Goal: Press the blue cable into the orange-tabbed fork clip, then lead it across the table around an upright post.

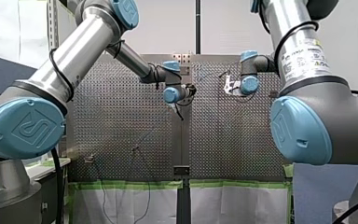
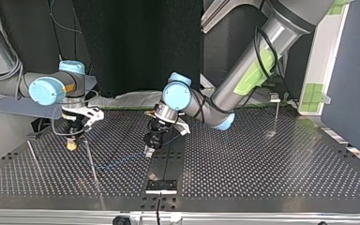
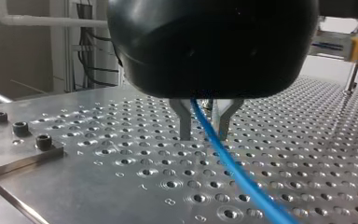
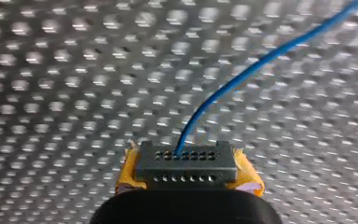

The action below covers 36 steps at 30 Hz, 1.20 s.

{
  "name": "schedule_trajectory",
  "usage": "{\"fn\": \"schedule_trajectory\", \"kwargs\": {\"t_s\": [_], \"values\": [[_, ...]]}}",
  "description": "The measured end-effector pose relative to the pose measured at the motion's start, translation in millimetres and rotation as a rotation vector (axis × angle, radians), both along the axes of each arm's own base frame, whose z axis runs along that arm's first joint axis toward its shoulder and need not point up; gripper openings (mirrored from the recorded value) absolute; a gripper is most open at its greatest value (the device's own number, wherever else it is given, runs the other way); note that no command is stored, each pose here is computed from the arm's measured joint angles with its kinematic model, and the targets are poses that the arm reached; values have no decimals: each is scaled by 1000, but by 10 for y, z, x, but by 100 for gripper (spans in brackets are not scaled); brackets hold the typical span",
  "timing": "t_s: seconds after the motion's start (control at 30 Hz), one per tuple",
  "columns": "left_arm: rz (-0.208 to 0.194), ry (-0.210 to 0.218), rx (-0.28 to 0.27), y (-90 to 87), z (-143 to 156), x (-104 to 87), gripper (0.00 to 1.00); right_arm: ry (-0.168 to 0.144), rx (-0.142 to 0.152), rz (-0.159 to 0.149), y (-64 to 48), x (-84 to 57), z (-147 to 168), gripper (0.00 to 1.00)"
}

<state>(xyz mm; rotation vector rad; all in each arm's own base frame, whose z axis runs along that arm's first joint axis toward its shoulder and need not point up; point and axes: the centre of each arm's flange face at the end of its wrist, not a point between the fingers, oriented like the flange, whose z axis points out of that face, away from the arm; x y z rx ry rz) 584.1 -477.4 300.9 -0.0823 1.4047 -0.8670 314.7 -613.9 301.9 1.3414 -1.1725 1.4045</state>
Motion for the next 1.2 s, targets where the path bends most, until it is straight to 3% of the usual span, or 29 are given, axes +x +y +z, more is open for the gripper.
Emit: {"fn": "schedule_trajectory", "kwargs": {"t_s": [0.13, 0.2, 0.23, 0.37, 0.6, 1.07, 1.2], "values": [[28, 7, 27, 15, -23, -13, 58, 7, 16, 1, -11, 13, -115, 0], [49, 12, 46, 32, -36, -17, 58, 13, 26, -1, -23, 8, -187, 0], [59, 12, 54, 40, -40, -17, 67, 17, 33, -2, -34, 8, -250, 0], [94, 10, 88, 70, -54, -13, 75, 29, 59, -2, -63, 22, -464, 0], [128, 4, 116, 101, -59, -2, 75, 34, 73, -2, -75, 28, -642, 0], [131, 7, 119, 108, -65, -2, 75, 31, 64, -4, -72, -3, -783, 0], [137, 10, 120, 114, -67, -1, 75, 37, 79, -4, -81, -12, -932, 0]]}}
